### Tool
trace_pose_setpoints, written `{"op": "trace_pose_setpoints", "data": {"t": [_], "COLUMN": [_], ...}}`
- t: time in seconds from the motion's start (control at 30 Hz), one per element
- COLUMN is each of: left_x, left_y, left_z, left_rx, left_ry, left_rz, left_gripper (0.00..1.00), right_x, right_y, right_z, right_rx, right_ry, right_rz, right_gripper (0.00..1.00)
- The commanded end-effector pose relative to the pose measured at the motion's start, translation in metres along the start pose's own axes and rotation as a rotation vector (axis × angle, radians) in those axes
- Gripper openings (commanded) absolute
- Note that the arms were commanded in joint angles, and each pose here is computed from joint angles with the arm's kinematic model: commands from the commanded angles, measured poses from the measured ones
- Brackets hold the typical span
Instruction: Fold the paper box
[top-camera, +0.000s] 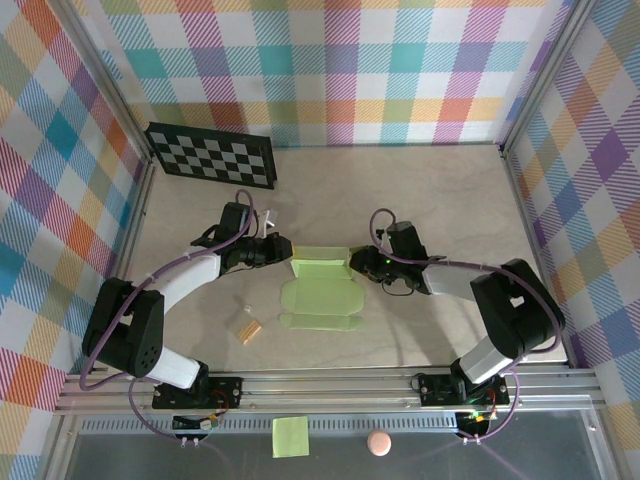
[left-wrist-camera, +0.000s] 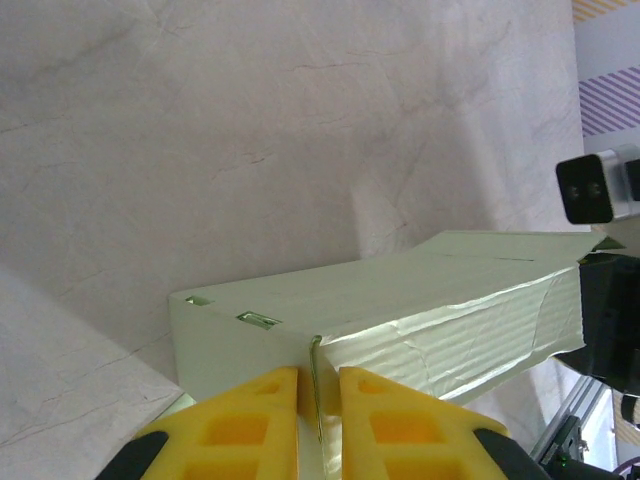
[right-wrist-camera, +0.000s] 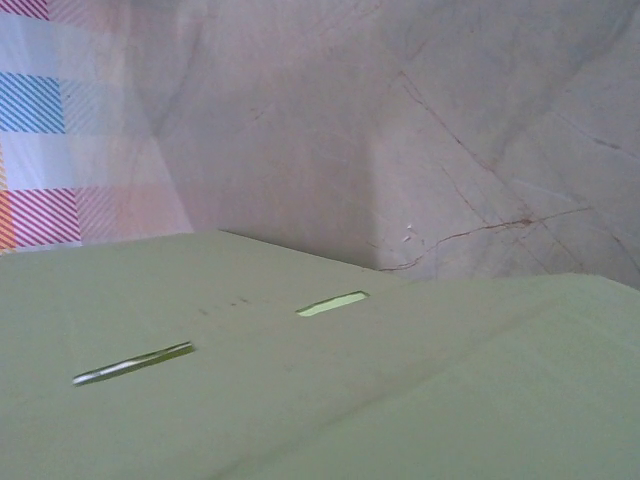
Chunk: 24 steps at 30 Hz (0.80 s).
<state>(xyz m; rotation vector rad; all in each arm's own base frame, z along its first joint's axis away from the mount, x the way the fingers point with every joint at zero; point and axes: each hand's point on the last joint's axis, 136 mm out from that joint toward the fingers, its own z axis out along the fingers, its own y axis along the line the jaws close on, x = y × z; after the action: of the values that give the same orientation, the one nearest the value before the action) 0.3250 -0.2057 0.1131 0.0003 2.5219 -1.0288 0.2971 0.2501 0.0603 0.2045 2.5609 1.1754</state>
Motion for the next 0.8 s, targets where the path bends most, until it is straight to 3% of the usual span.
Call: {"op": "trace_pose_setpoints", "data": {"t": [0.0, 0.37, 0.57, 0.67, 0.77], "left_x": [0.031, 0.032, 0.032, 0.032, 0.032], "left_y": [0.032, 0.031, 0.029, 0.029, 0.028], "left_z": [0.006, 0.007, 0.007, 0.007, 0.006], "left_rx": [-0.087, -0.085, -0.085, -0.086, -0.087], "left_ry": [0.094, 0.098, 0.100, 0.102, 0.102], "left_rz": [-0.093, -0.102, -0.103, -0.103, -0.102], "left_gripper": [0.15, 0.15, 0.15, 0.15, 0.15], "right_x": [-0.007, -0.004, 0.000, 0.002, 0.007], "right_y": [0.019, 0.017, 0.012, 0.006, -0.003], "right_z": [0.006, 0.025, 0.033, 0.036, 0.040], "right_rx": [-0.064, -0.079, -0.068, -0.041, -0.015], "right_ry": [0.000, 0.029, 0.052, 0.067, 0.081], "right_rz": [-0.017, 0.001, 0.008, 0.009, 0.014], "right_gripper": [0.27, 0.37, 0.36, 0.45, 0.47]}}
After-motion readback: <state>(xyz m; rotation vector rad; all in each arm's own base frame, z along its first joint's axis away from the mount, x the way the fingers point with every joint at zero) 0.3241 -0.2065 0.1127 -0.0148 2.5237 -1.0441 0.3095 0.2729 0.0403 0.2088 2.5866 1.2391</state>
